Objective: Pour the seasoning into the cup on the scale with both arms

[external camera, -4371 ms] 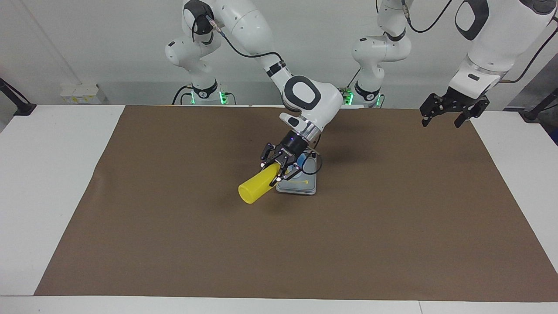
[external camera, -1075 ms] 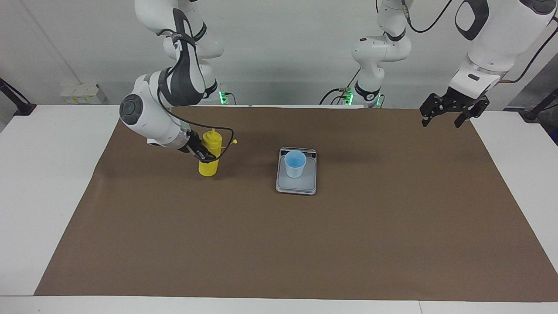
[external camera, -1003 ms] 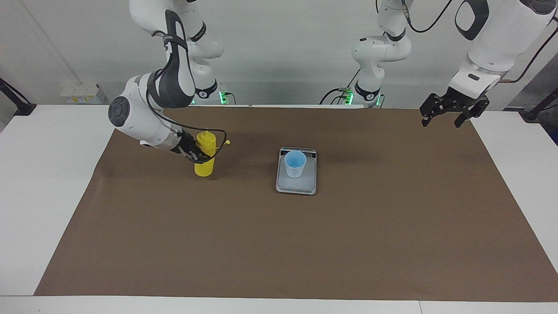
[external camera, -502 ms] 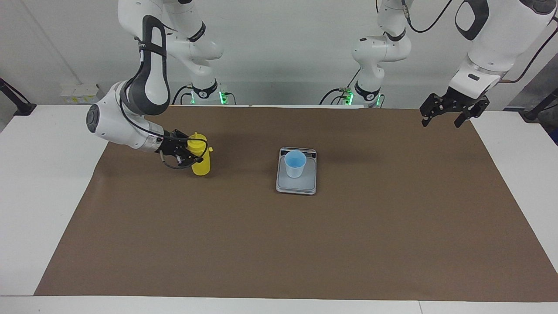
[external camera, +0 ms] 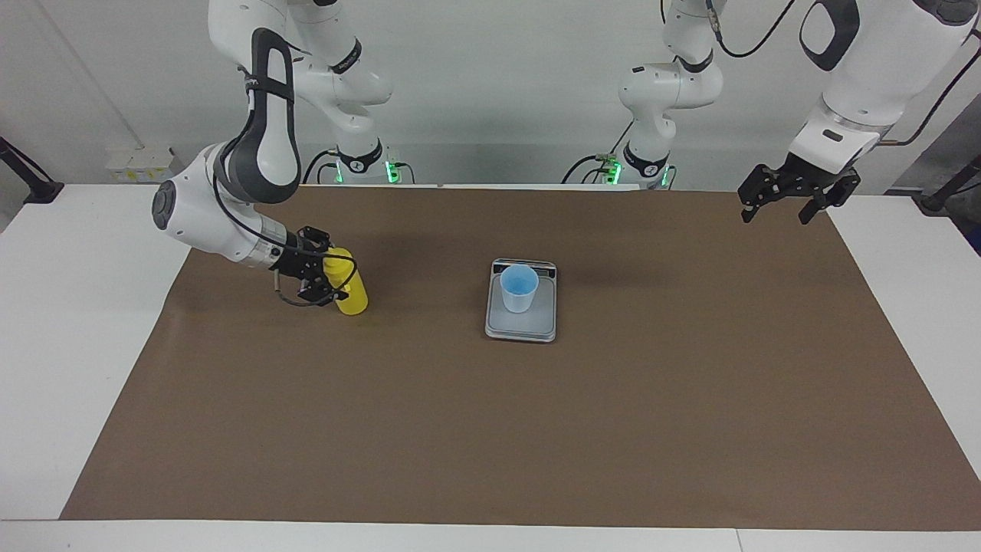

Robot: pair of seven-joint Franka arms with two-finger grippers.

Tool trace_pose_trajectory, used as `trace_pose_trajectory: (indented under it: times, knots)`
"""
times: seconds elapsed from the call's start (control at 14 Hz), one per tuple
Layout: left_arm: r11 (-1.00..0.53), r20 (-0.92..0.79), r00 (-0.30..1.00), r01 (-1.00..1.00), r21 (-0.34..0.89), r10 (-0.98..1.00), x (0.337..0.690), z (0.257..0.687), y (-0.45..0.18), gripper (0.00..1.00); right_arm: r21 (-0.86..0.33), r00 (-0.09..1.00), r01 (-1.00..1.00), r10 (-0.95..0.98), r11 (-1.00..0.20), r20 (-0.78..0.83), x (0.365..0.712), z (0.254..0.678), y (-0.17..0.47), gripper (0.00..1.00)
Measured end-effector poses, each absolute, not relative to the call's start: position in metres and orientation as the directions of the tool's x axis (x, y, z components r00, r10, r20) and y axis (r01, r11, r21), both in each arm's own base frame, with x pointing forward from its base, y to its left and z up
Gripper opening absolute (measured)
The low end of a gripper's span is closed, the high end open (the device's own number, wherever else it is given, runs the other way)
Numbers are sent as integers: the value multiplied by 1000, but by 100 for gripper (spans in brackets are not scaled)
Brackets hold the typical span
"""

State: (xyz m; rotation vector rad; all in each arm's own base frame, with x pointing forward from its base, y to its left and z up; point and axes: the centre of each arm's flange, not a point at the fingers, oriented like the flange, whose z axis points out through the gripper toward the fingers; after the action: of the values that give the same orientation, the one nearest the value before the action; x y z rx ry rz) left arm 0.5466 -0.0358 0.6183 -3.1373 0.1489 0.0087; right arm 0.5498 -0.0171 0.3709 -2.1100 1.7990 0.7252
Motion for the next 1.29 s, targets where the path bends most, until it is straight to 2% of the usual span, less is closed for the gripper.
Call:
trace_pose_trajectory:
  times: [0.14, 0.36, 0.57, 0.79, 1.0, 1.29]
  knots:
    - [-996, -6, 995, -95, 0, -95, 547, 618, -36, 100, 73, 159, -971, -842, -228, -515, 551, 385, -19, 100]
    - [-996, -6, 995, -95, 0, -95, 547, 618, -36, 100, -11, 313, -940, -852, -340, -421, 552, 424, -28, 100]
    - [-996, -6, 995, -95, 0, -95, 547, 618, -36, 100, -94, 579, -811, -770, -577, -268, 549, 469, -26, 100]
    - [-996, -6, 995, -95, 0, -95, 547, 618, -36, 100, -121, 832, -554, -540, -824, -129, 543, 504, -7, 100]
    - [-996, -6, 995, -95, 0, -95, 547, 618, -36, 100, -101, 941, -339, -337, -935, -33, 544, 532, -3, 100]
    - [-996, -6, 995, -95, 0, -95, 547, 618, -36, 100, -42, 978, -202, -203, -979, 46, 550, 569, -1, 100]
